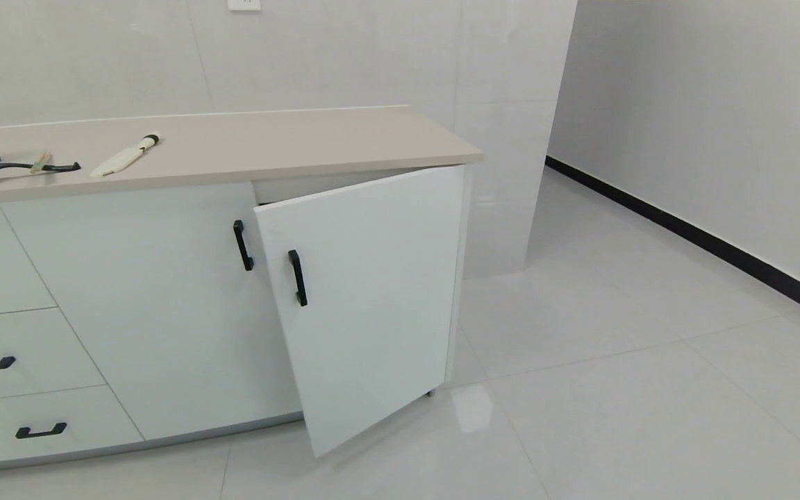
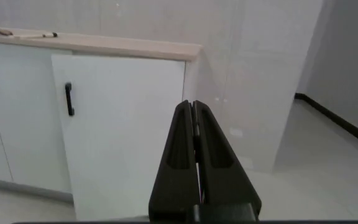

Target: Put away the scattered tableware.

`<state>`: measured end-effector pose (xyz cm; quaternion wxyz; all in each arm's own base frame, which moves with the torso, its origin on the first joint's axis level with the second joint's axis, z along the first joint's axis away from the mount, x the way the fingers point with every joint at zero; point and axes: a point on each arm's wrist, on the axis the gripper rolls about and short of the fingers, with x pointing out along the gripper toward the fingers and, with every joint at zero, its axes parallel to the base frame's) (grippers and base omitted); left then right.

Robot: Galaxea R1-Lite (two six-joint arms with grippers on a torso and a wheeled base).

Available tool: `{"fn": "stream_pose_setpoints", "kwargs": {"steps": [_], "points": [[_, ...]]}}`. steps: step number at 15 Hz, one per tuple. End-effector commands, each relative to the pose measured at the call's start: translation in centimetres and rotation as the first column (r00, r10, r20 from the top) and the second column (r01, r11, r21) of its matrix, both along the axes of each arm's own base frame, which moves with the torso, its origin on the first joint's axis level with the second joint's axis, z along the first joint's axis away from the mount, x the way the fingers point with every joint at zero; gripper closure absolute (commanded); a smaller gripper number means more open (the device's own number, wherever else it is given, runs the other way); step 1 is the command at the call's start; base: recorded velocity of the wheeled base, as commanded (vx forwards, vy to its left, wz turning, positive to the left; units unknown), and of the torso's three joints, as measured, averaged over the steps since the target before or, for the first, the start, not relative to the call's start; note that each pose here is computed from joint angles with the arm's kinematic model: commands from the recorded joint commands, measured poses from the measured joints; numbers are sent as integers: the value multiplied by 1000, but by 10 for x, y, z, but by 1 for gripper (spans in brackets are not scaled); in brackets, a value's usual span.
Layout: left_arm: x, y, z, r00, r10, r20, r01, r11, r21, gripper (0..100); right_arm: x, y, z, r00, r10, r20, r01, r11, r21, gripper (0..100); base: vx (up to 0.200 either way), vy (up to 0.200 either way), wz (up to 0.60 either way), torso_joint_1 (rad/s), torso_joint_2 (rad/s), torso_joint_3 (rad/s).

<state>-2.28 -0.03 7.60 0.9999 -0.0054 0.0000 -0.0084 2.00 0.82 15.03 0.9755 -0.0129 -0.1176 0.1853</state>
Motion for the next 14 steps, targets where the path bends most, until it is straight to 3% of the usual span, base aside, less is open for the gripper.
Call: {"fn": "stream_pose_setpoints", "kwargs": {"steps": [1,4,14], "points": [[0,0,0,1000,0,0,0,1000,0,0,-46,-4,-52,980,-198,-10,198,980,12,100,0,0,0,0,0,0],[0,0,0,1000,0,0,0,1000,2,0,-43,-8,-75,909,-345,-234,350,936,-20,100,0,0,0,0,0,0],[0,0,0,1000,0,0,0,1000,2,0,-43,-8,-74,909,-349,-226,353,935,-22,100,0,0,0,0,0,0]]}}
